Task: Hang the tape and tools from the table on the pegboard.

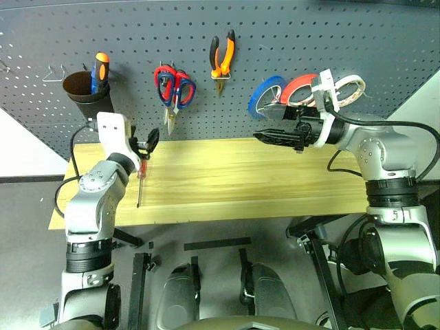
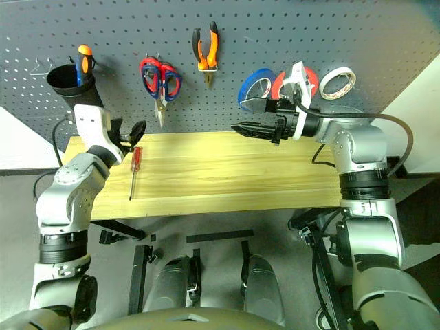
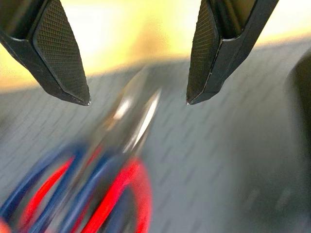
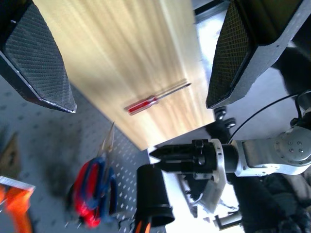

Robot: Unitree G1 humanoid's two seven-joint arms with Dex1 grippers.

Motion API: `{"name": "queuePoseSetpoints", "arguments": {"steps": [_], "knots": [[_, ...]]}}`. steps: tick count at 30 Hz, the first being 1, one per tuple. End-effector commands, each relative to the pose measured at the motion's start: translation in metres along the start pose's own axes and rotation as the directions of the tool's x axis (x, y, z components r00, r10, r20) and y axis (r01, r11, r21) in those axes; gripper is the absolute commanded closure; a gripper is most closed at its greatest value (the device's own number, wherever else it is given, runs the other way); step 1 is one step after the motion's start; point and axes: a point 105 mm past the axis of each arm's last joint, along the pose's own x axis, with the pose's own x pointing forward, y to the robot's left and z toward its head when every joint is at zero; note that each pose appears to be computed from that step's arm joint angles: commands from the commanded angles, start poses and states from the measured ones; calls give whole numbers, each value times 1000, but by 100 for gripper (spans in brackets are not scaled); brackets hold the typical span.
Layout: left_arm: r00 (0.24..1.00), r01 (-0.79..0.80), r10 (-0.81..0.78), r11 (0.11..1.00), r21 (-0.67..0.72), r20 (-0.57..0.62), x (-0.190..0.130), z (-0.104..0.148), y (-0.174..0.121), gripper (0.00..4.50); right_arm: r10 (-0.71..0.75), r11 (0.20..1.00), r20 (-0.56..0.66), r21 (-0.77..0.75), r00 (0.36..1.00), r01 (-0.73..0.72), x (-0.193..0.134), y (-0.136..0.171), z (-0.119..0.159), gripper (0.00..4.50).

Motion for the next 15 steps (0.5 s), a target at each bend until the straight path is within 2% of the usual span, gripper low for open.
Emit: {"name": "queuePoseSetpoints", "arguments": {"steps": [1,6,15], "knots": [[974,-143,146,989,31,-172,-13,-26,35,120,-8,1000,-123,-14,992,7,27,1,-20,0],[907,-253,247,967,29,-340,-12,-54,60,120,16,1000,-178,13,984,-14,55,-3,-24,0],[876,-307,287,952,11,-387,14,-58,82,120,60,997,-235,-42,970,-72,93,-4,-38,0]]}}
